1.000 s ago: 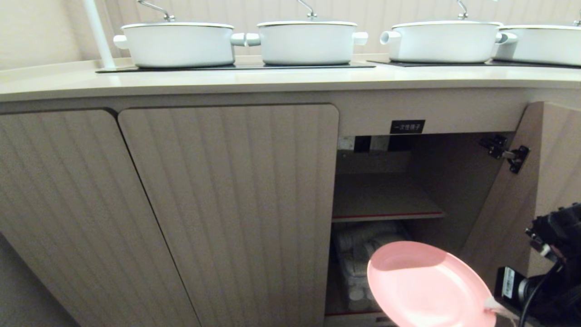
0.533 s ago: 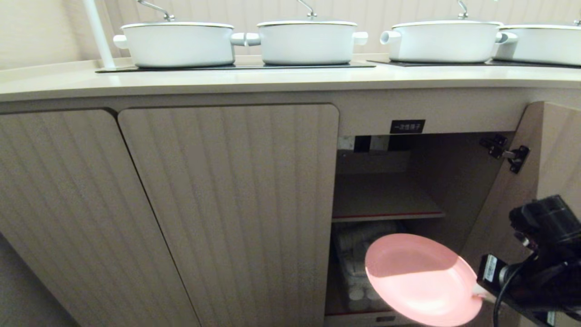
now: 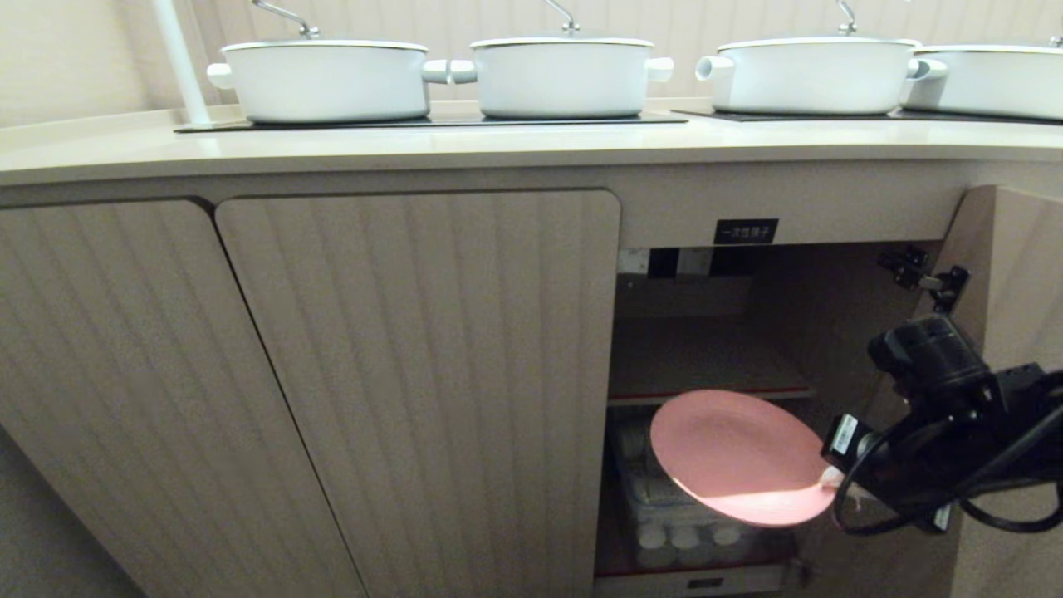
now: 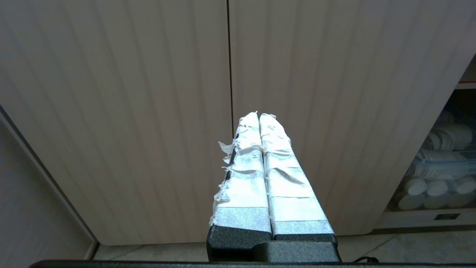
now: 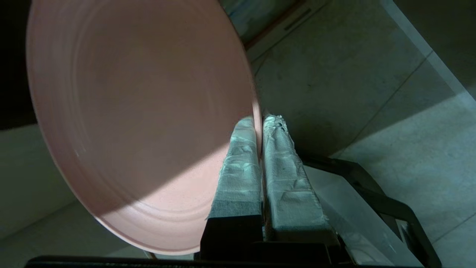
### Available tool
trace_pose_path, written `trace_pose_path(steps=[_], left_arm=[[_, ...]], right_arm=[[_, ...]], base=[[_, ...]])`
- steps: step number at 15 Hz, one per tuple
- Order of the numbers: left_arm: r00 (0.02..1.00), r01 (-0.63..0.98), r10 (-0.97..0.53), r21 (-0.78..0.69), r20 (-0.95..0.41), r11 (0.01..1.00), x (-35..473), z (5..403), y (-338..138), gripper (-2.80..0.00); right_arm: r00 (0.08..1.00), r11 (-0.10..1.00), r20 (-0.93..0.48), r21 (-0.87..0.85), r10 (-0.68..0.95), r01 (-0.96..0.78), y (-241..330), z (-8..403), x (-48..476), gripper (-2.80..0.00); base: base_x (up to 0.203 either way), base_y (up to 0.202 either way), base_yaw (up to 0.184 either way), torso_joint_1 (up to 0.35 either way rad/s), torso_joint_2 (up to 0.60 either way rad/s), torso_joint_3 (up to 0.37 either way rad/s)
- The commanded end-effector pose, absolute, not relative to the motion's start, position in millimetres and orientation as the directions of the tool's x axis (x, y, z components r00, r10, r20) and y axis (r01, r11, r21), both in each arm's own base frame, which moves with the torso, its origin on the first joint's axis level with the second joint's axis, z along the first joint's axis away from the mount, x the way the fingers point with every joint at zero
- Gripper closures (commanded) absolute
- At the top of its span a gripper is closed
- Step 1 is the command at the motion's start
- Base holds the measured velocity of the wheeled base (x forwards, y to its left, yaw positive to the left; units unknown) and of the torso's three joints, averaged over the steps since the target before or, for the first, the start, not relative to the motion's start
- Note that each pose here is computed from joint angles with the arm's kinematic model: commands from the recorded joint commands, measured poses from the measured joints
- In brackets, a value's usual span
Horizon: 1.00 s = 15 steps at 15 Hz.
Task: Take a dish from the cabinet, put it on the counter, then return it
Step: Put it back into the cabinet
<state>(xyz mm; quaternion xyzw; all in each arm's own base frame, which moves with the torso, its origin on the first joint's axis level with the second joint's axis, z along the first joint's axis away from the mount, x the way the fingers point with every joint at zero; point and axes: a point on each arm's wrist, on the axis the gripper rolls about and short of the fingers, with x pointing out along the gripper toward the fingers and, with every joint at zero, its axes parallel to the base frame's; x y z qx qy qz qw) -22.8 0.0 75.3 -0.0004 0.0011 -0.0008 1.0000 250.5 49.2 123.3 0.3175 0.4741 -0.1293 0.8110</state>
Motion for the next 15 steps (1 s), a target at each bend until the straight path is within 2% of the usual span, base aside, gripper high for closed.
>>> trace_pose_path(steps=[1,8,15], left_arm=[[1.000,0.002,-0.002,0.000,-0.002,1.000,-22.8,75.3,0.0,0.00],[1.000,0.000,0.000,0.000,-0.002,1.000,-22.8,75.3,0.0,0.00],[1.000,0.002,-0.002,0.000,-0.002,1.000,-22.8,75.3,0.0,0.00]], right_arm=[[0.505,0.761,-0.859,0.384,0.086,0.523,51.0,117.7,265.9,0.00],[0.497,0.729,-0.865,0.386,0.072,0.566,50.3,104.7,301.9,0.00],[0.530,0.700,-0.848,0.396,0.029,0.594,55.9,98.2,345.4,0.00]], base=[[0.000,0.000,0.000,0.000,0.00,0.000],[0.000,0.000,0.000,0.000,0.00,0.000],[0.000,0.000,0.000,0.000,0.00,0.000]])
